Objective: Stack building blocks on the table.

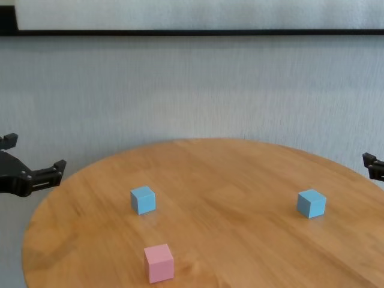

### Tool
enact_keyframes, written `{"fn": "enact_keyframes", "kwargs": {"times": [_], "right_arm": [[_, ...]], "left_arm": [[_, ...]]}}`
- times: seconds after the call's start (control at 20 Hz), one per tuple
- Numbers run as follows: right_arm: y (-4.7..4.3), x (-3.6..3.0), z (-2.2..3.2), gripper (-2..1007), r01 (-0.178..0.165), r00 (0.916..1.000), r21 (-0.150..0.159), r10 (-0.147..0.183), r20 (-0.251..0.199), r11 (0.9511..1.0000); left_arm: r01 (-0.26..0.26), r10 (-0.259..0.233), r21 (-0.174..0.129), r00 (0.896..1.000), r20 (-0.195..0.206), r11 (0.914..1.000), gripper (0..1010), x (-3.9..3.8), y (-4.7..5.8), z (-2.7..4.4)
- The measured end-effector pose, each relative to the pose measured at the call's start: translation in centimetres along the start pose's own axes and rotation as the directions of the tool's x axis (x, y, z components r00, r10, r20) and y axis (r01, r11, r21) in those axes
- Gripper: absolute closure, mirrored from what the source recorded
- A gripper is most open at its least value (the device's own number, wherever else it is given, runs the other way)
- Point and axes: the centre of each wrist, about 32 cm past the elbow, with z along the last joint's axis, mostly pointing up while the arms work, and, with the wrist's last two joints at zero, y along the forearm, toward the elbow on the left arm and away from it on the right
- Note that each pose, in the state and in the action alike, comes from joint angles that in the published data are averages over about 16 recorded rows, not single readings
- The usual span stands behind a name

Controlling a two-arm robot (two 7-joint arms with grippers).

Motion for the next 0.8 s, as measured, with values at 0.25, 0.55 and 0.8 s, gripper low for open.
{"fn": "enact_keyframes", "kwargs": {"times": [0.25,0.55,0.8], "right_arm": [[0.0,0.0,0.0,5,0.0,1.0,0.0,0.0,0.0,1.0],[0.0,0.0,0.0,4,0.0,1.0,0.0,0.0,0.0,1.0],[0.0,0.0,0.0,4,0.0,1.0,0.0,0.0,0.0,1.0]], "left_arm": [[0.0,0.0,0.0,1.0,0.0,1.0,10,0.0,0.0,0.0],[0.009,-0.009,-0.012,1.0,-0.002,0.9999,10,-0.02,0.11,-0.01],[0.039,-0.04,-0.053,0.999,-0.008,0.9978,10,0.04,0.62,0.11]]}}
